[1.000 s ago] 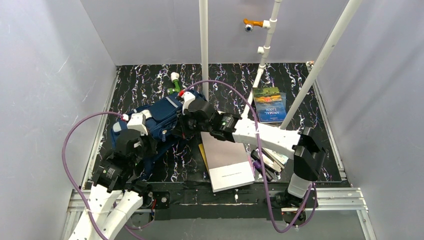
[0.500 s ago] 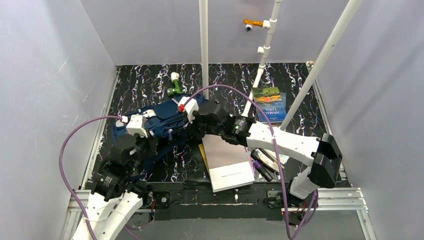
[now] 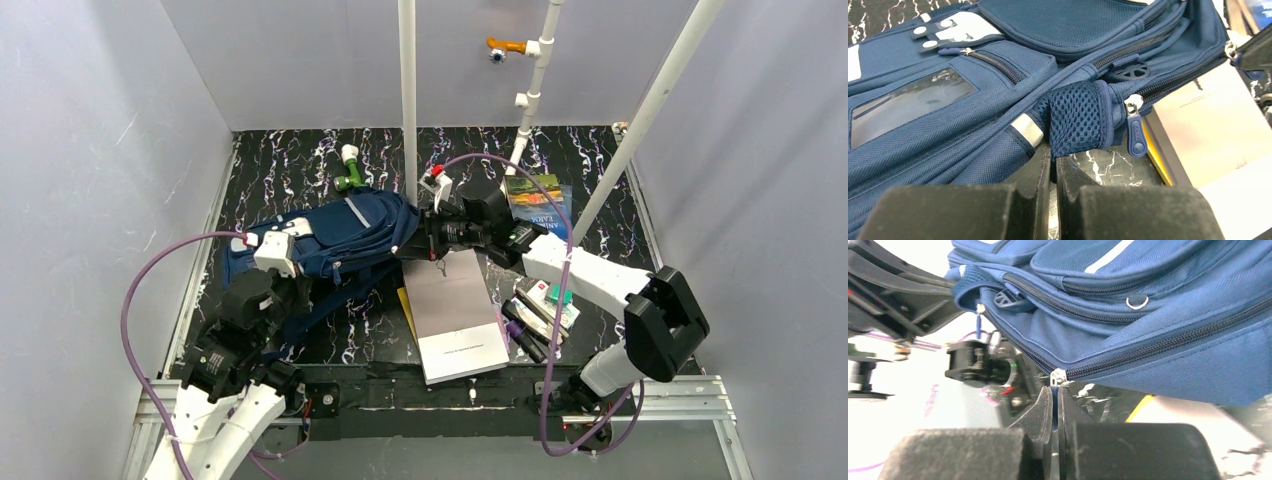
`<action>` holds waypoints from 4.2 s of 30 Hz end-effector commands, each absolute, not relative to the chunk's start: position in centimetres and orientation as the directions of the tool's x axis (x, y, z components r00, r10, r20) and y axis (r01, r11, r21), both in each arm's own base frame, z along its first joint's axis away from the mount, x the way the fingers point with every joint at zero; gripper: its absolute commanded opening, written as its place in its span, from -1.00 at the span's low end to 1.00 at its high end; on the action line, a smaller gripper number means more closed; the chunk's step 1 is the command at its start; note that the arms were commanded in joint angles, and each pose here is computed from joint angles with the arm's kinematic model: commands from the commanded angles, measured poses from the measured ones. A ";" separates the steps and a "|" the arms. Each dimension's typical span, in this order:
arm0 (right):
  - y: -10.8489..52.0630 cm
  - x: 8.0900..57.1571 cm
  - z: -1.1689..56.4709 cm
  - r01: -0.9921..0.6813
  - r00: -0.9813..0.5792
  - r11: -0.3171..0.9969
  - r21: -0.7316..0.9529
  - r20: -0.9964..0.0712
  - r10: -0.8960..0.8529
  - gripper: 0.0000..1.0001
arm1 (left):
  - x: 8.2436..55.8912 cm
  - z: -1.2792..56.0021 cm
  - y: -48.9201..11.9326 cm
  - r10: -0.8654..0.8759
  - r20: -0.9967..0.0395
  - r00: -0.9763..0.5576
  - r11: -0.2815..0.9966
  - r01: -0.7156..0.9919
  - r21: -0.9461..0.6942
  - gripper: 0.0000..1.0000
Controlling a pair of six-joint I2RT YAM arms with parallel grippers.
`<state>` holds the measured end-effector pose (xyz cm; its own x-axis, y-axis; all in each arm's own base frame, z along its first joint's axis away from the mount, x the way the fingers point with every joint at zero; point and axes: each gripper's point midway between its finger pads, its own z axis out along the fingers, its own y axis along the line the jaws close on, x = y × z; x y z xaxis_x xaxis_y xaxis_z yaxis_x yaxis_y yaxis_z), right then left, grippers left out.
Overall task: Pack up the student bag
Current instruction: Unzip the student bag at the center of the board.
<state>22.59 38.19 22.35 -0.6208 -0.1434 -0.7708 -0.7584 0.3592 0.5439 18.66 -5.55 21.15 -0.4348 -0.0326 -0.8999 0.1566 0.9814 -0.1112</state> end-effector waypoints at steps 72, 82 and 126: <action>31.5 25.1 21.6 -0.518 -0.846 0.473 0.713 -0.509 -0.159 -0.39 | 15.6 18.8 -14.9 0.316 -0.930 -0.186 0.580 0.814 0.034 -1.00; 32.6 21.6 19.9 -0.898 -0.025 0.339 -0.280 -0.737 -0.676 -0.02 | 15.7 19.0 -15.0 0.324 -0.924 -0.203 0.576 0.817 0.023 -1.00; 38.7 19.3 25.0 -0.994 -0.061 0.108 0.026 -0.941 -0.333 -0.97 | 15.4 24.9 -16.9 0.120 -0.925 -0.361 0.595 0.772 -0.224 0.22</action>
<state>20.28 37.31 18.30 -0.0791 -0.5334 -0.8422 -0.9961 0.0752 0.0459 14.56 -15.29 20.56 -0.2957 0.2621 -0.9186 0.8009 0.5922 -0.0888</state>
